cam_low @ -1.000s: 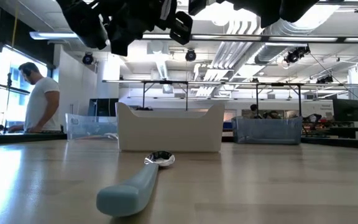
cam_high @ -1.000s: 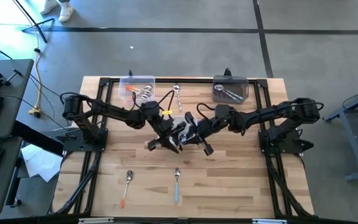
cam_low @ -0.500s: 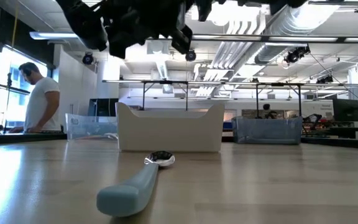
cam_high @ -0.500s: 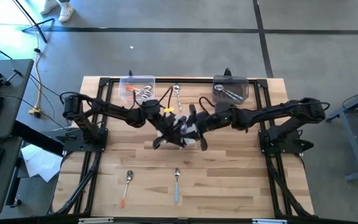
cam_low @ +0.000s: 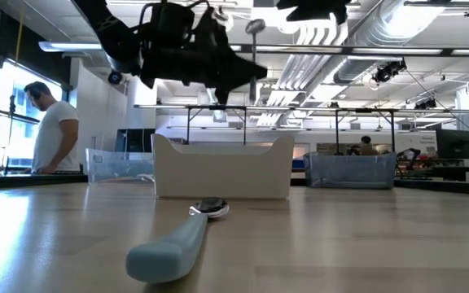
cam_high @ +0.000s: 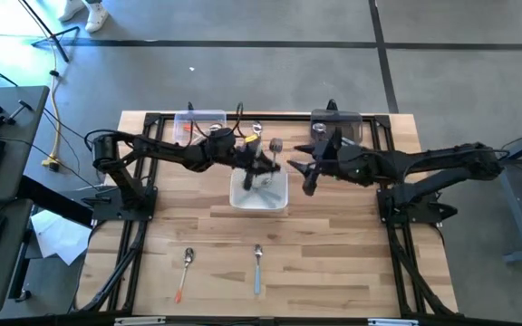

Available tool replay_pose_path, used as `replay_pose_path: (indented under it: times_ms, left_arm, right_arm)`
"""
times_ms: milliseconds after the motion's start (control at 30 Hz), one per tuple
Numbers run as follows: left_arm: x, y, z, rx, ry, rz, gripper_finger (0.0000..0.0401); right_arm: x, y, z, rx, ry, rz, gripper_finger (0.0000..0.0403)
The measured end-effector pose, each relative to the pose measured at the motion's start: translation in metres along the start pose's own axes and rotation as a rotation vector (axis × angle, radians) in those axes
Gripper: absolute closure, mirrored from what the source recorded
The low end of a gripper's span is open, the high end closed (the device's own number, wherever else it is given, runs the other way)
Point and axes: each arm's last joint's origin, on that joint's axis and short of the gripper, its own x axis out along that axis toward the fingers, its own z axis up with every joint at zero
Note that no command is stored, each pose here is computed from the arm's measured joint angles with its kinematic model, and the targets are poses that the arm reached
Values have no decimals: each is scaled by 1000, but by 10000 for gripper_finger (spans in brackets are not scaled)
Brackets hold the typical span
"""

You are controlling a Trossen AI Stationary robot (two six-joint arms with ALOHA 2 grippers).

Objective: Sort silverware by color (type)
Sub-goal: Put the blue patterned spoon into the black bin

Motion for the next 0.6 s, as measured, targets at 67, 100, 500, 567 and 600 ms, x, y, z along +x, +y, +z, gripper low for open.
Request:
replay_pose_path:
  times_ms: [67, 100, 500, 567, 600]
  left_arm:
    - [0, 4, -3, 23, 15, 139, 388]
    - [0, 4, -4, 37, 20, 196, 388]
    - [7, -11, -5, 83, -23, 522, 388]
    - [7, -13, -4, 84, -31, 535, 388]
    - [7, -13, -4, 84, -36, 540, 388]
  right_arm:
    - [2, 4, -4, 21, -4, -66, 201]
    - [5, 6, -7, 31, -9, -97, 201]
    - [75, 38, -47, 119, -103, -496, 201]
    - [83, 39, -50, 129, -118, -502, 202]
    - [87, 40, -51, 133, -130, -498, 203]
